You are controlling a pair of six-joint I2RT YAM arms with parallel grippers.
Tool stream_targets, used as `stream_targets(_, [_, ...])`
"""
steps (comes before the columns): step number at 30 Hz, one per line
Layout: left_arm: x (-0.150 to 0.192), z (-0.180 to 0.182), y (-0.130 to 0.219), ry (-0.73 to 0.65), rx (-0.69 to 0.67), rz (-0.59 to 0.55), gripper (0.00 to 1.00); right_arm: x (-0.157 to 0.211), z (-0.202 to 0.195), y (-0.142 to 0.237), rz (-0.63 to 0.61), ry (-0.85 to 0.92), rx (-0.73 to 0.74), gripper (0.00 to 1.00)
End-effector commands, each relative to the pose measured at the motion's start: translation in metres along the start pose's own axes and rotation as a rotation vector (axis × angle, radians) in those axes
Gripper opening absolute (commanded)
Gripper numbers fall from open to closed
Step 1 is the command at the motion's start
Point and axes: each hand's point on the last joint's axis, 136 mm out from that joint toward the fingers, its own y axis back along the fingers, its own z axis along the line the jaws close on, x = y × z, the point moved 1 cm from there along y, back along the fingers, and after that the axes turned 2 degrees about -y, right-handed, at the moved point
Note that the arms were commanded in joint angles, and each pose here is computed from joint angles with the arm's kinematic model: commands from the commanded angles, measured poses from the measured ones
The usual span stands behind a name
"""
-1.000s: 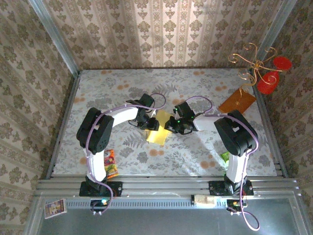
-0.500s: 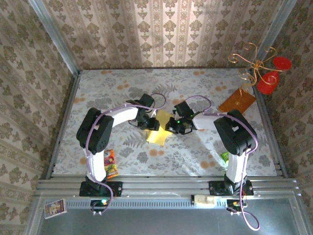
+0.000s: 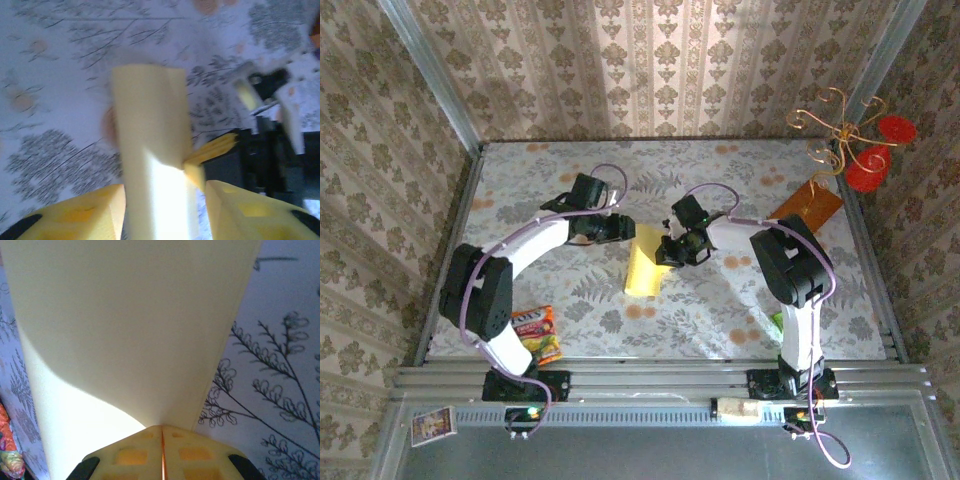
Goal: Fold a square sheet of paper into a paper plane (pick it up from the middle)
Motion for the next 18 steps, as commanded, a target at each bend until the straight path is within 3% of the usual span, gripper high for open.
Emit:
stream_targets(1, [0.019, -0.017, -0.026, 0.064, 0.100, 0.089, 0.34, 0.043, -0.061, -0.021, 0.172, -0.037, 0.190, 0.10])
stream_targets(8, [0.039, -0.015, -0.057, 0.111, 0.095, 0.217, 0.06, 0.049, -0.067, -0.024, 0.181, -0.066, 0.199, 0.10])
stream_targets(18, [0.052, 0.014, -0.071, 0.149, 0.059, 0.267, 0.00, 0.058, -0.081, -0.025, 0.205, -0.110, 0.265, 0.10])
